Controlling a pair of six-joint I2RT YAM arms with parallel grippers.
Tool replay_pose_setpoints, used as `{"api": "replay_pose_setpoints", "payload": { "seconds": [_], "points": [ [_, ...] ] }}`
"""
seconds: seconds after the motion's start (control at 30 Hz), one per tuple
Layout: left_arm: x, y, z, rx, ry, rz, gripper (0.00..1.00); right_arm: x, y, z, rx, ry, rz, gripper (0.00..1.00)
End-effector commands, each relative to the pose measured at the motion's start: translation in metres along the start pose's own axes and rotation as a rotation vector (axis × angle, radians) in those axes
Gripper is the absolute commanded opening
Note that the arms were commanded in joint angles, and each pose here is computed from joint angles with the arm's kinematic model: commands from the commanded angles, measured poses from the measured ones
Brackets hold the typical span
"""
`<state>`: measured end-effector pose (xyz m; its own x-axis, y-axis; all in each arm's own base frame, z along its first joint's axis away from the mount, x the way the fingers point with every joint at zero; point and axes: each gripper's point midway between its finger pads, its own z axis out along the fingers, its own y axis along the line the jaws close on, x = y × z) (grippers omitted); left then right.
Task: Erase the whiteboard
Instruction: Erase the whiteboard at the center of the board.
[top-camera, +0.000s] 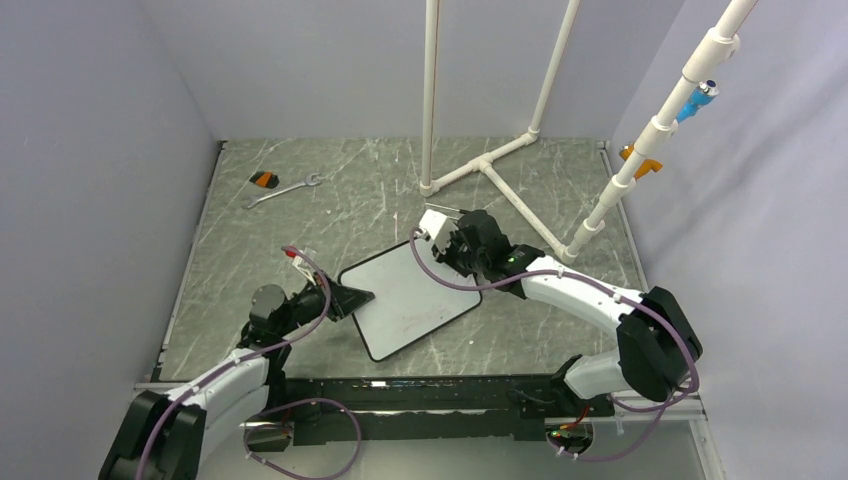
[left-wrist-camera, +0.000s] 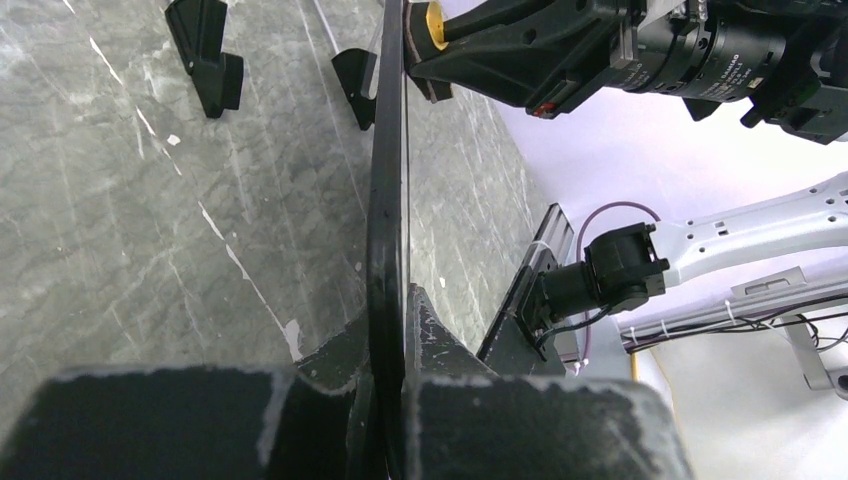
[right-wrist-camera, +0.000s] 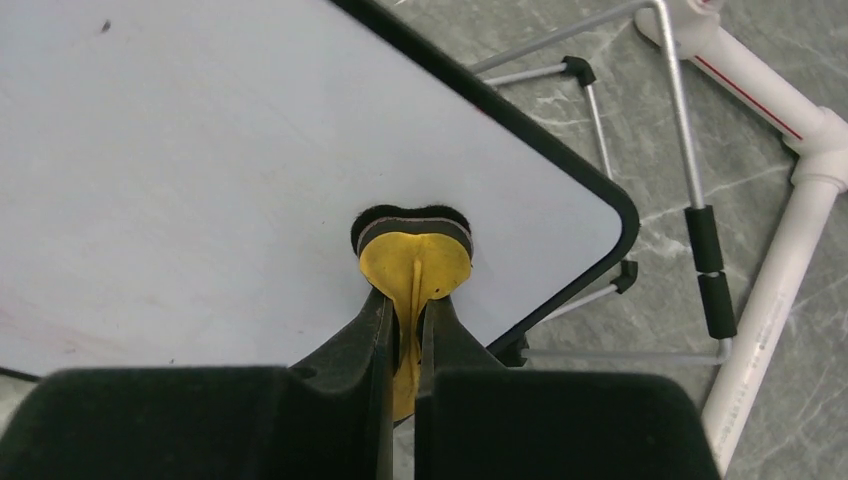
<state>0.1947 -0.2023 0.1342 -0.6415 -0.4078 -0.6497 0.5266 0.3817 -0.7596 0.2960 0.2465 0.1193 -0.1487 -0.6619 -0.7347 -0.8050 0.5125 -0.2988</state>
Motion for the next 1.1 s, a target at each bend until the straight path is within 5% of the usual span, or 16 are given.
{"api": "replay_pose_setpoints", "payload": {
  "seconds": [0.0,0.17,0.5,0.83,0.97,1.07],
  "points": [
    [-0.014,-0.031,-0.004,0.115,-0.042,0.100,0.00,0.018,0.002,-0.008,-0.079,0.050,-0.047,0.00],
    [-0.014,-0.027,-0.007,0.084,-0.047,0.122,0.00,0.043,-0.010,-0.016,-0.089,0.113,-0.058,0.00],
    [-0.014,-0.028,-0.006,0.097,-0.041,0.123,0.00,0.062,0.074,-0.019,-0.421,0.162,-0.215,0.00],
    [-0.014,-0.028,-0.006,0.095,-0.036,0.135,0.00,0.041,-0.035,-0.014,0.132,0.116,-0.009,0.00],
    [-0.013,-0.029,-0.005,0.105,-0.023,0.126,0.00,0.047,-0.038,-0.012,0.138,0.135,0.000,0.00],
    [-0.013,-0.029,-0.005,0.107,-0.025,0.124,0.00,0.051,-0.010,-0.010,-0.016,0.144,-0.048,0.00]
  ]
}}
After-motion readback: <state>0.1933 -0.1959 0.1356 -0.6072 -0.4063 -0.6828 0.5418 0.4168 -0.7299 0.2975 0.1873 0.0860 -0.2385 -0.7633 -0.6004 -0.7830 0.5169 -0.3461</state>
